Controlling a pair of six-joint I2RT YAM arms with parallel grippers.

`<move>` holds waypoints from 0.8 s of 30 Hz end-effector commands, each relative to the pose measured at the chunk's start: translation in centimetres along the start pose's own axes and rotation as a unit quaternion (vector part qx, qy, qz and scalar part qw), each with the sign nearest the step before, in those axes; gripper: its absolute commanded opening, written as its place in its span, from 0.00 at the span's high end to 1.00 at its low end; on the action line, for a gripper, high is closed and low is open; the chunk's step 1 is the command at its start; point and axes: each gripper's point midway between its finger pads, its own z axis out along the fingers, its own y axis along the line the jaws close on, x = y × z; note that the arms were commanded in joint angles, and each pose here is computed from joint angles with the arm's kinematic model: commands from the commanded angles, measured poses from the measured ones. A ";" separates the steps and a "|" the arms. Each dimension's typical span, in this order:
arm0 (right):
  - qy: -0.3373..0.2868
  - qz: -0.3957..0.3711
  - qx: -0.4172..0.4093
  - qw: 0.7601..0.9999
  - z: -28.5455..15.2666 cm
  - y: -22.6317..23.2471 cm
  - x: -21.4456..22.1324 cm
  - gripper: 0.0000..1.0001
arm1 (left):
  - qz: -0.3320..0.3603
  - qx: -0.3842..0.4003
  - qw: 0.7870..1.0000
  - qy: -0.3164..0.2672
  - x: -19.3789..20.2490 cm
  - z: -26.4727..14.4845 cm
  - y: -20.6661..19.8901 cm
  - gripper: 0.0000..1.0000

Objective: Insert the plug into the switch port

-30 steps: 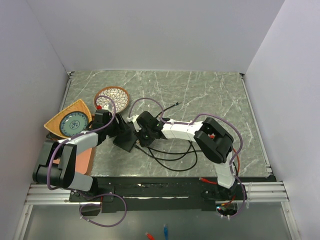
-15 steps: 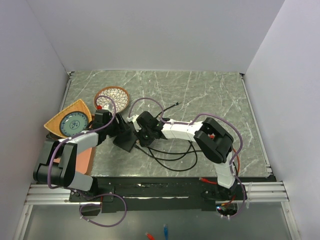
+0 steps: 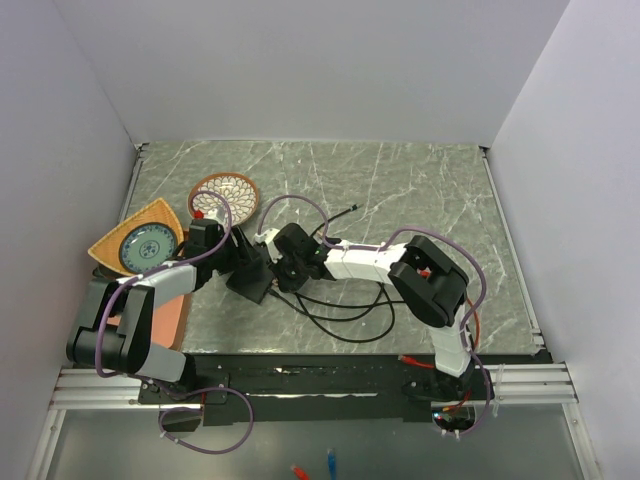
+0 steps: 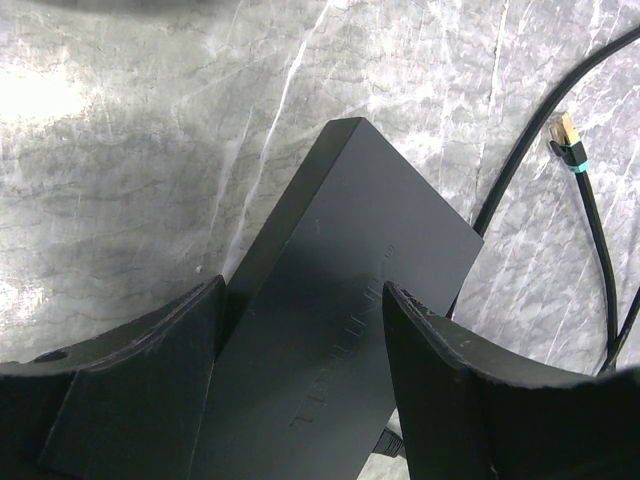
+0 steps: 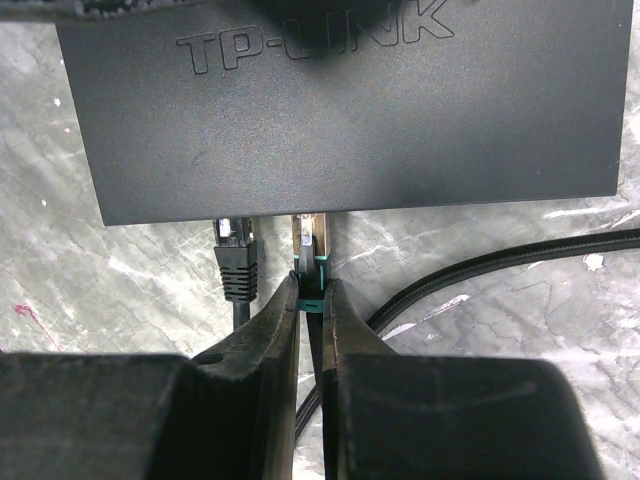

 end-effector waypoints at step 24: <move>-0.081 -0.004 -0.003 0.997 0.4 0.3 -7.4 1.00 | 0.006 0.061 0.998 0.030 1.6 -0.1 -1.7 0.41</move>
